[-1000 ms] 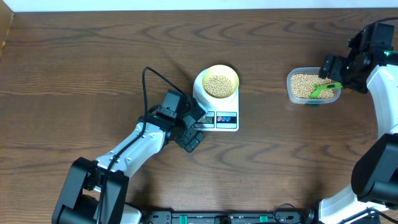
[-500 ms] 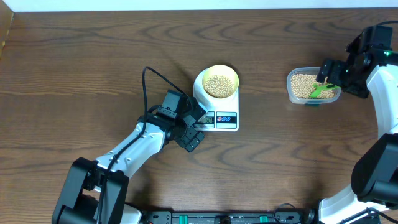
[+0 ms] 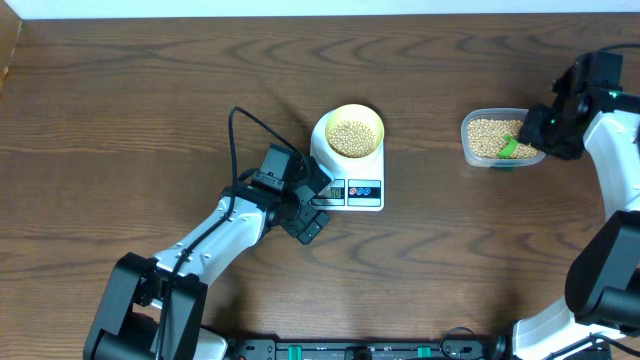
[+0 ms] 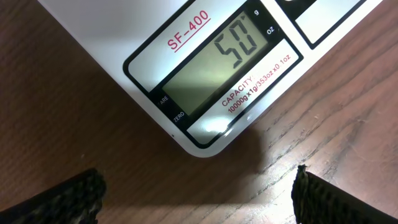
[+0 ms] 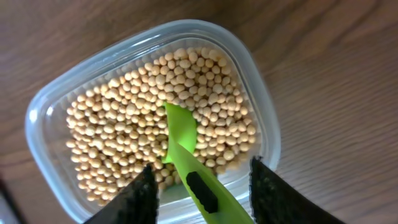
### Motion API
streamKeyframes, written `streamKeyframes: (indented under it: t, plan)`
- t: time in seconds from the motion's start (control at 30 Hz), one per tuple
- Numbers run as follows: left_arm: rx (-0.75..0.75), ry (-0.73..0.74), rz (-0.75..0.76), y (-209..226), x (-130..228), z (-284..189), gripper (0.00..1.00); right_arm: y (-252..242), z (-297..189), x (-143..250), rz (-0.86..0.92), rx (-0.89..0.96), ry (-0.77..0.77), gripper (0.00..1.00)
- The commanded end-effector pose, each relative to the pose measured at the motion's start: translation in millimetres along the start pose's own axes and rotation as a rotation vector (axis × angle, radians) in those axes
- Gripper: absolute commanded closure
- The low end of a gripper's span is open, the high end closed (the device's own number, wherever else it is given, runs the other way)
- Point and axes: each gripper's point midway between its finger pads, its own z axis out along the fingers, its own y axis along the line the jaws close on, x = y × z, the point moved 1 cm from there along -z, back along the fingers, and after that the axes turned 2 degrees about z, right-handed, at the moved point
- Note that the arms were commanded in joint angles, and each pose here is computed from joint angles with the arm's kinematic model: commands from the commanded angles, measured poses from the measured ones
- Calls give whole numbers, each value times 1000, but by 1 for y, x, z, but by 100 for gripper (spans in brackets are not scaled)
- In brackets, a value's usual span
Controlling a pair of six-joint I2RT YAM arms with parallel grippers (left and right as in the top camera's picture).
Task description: Scoop item into bowl and weigh 50g on scale
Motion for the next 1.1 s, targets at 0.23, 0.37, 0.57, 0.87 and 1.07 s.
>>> streamKeyframes:
  t: [0.23,0.37,0.57,0.87,1.07]
  plan:
    - [0,18,8,1,4,3,2,13,-1,-10,-4,-73,-43,92]
    - [0,18,8,1,4,3,2,21,-7,-12,-44,-81,-58,99]
    - [0,18,8,1,4,3,2,35,-32,-19,-104,-90,-110,99]
    - [0,18,8,1,4,3,2,41,-52,-14,-205,53,-163,99]
    - [0,18,8,1,4,3,2,61,-53,-9,-381,74,-173,99]
